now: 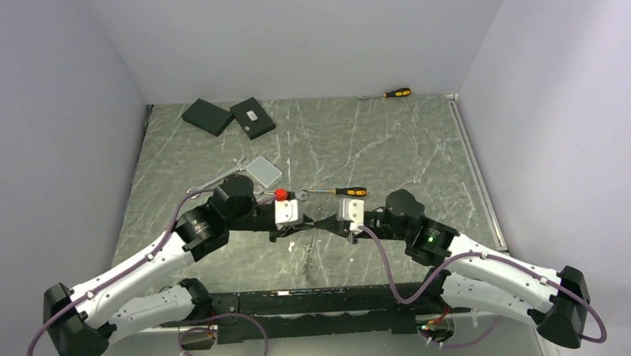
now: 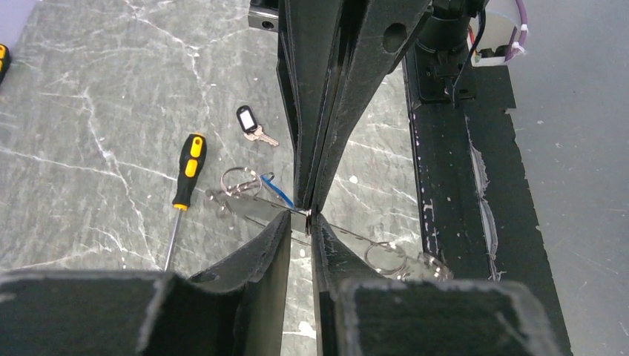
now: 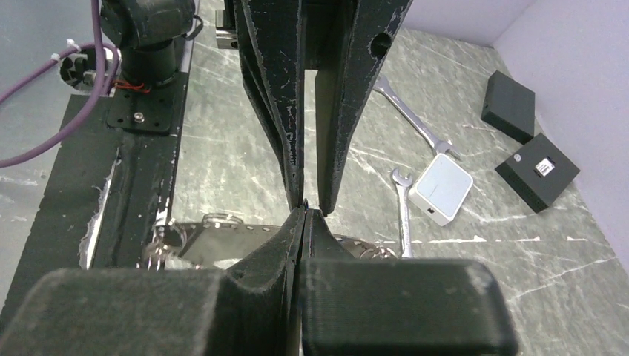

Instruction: Put the keys on the keyring

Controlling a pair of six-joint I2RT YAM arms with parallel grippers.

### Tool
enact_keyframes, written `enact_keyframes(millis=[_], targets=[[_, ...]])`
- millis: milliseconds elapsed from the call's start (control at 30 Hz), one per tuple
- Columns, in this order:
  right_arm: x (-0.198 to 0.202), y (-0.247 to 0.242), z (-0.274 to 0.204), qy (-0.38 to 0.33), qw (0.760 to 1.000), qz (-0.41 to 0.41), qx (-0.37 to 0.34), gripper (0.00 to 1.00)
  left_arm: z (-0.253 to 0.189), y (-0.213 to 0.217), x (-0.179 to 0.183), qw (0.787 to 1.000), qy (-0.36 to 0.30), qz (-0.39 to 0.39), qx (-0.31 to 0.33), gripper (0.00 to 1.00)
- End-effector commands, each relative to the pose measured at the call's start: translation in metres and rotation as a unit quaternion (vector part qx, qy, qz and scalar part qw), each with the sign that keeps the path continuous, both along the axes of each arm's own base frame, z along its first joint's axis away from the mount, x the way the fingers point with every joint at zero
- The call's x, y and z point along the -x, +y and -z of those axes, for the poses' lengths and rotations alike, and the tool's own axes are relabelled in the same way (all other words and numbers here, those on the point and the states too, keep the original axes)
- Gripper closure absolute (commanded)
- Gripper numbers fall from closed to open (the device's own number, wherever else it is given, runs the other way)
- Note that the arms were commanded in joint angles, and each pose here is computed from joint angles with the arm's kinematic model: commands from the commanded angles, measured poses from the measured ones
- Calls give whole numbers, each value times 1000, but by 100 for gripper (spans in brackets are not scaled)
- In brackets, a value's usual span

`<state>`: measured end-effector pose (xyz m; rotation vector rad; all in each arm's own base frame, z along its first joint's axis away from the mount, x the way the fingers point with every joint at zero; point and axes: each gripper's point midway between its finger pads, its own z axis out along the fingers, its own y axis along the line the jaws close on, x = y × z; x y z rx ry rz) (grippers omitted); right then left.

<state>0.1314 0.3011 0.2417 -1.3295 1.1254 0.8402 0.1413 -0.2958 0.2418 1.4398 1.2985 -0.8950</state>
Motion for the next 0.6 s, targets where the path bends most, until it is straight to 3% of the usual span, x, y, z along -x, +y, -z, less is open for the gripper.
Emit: enact_keyframes(millis=[0,233,400,500,567], targets=[[1,4,-32,-33,999,-6,-30,100,-16,-5,-3,1000,-25,12,4,80],[1,4,-34,-34,999,-5,-36,100,-9,-7,-2,1000,-15,19,-4,80],[1,4,-36,-34,999,-5,-41,100,-3,-10,2,999,-8,36,-9,100],[0,4,-37,-32,999,-1,-43,100,-5,-12,2,999,-10,35,9,100],[-2,3,-39,-26,998,9,-49,84,-9,-13,1,999,-15,27,27,100]])
